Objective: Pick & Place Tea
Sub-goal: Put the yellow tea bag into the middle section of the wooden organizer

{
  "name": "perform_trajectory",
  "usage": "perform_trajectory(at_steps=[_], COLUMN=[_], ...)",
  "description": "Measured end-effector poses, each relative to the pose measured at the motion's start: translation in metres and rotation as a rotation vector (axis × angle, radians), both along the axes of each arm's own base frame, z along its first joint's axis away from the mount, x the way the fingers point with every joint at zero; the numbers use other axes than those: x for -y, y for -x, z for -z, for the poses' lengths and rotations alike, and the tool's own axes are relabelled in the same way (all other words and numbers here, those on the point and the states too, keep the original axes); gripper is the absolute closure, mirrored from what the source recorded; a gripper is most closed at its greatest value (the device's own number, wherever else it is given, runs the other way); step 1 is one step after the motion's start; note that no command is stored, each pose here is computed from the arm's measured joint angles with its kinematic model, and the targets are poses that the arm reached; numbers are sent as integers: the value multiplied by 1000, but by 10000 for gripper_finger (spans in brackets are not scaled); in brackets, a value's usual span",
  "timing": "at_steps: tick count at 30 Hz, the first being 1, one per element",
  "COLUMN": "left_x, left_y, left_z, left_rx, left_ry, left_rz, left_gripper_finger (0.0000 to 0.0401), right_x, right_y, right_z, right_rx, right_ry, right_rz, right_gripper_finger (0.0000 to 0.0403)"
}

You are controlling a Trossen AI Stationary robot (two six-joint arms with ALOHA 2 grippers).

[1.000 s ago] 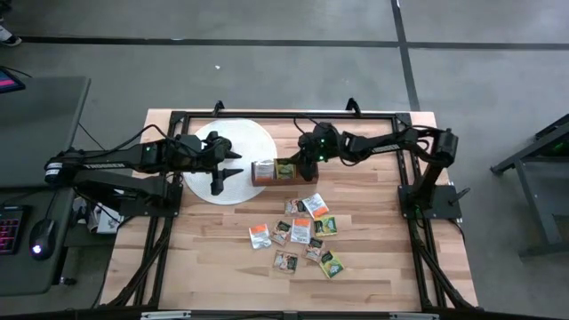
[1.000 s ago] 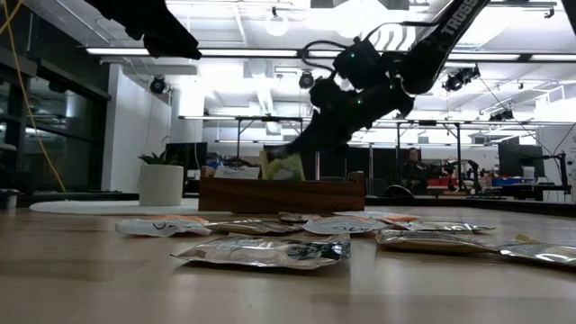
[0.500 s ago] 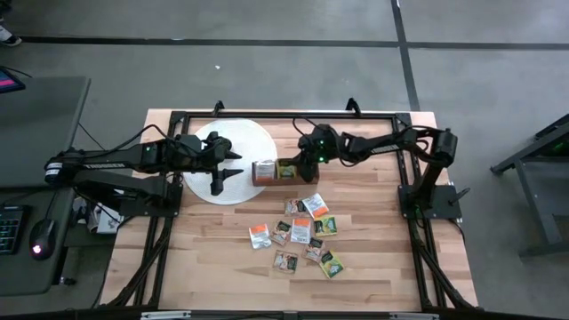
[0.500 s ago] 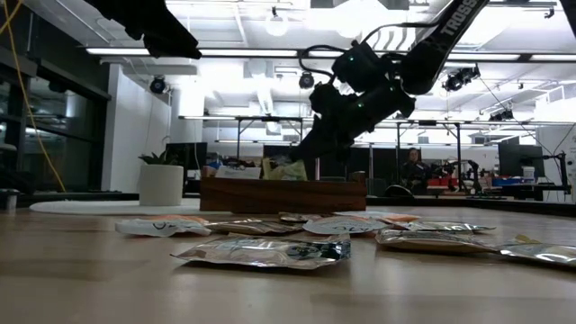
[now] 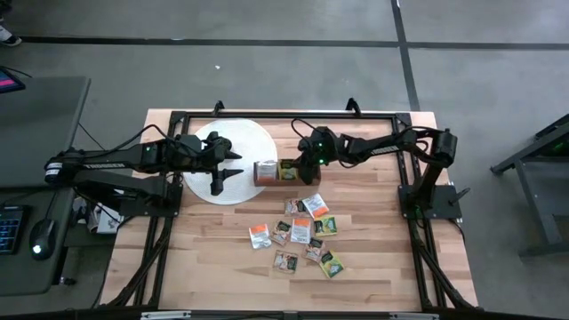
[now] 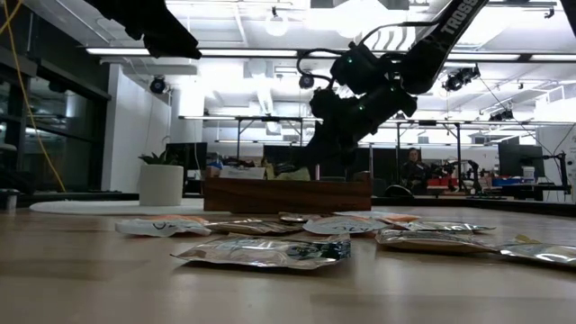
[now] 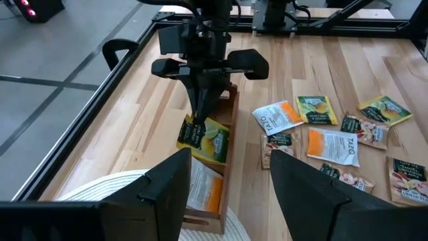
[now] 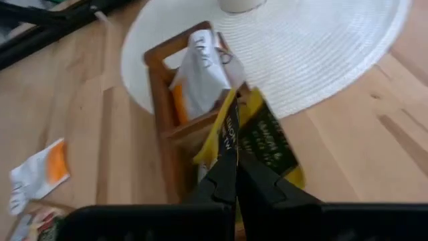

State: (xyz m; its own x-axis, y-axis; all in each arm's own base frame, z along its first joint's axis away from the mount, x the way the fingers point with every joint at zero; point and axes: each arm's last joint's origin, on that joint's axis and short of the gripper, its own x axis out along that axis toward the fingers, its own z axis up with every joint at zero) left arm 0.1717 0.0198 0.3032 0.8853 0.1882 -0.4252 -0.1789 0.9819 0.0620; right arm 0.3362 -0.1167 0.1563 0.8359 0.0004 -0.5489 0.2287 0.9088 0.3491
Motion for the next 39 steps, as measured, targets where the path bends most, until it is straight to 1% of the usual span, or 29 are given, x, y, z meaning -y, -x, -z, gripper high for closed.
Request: perform_trajectory(at_steps=[5,7,14,17,19,22,26,29,33,36,39], left_x=[0,0,0,0,0,0,0,0,0,0,0], left_y=[0,0,0,0,0,0,0,0,0,0,0], left_z=[0,0,0,0,0,0,0,0,0,0,0], left_rx=[0,0,0,0,0,0,0,0,-2,-3,-4], left_ry=[0,0,0,4,4,4,3,2,-4,-12,-15], left_rz=[0,0,1,8,8,8,8,9,8,11,12], left_gripper_finger=[199,199,199,199,199,199,199,199,199,199,199], right_x=[0,0,0,0,0,-1,-10,-24,-49,-68,-87], right_y=[0,0,-1,0,1,5,14,23,35,42,44], right_z=[0,0,-1,-8,-16,-30,-46,-50,-44,-37,-34], right_rx=[6,6,13,46,72,100,101,27,-142,-263,-315], right_ry=[5,4,4,19,33,59,49,35,24,44,77], right_rz=[-8,-9,-8,-8,-5,-23,-117,-217,-354,-424,-503], right_gripper_finger=[369,348,258,228,216,208,212,220,226,222,214])
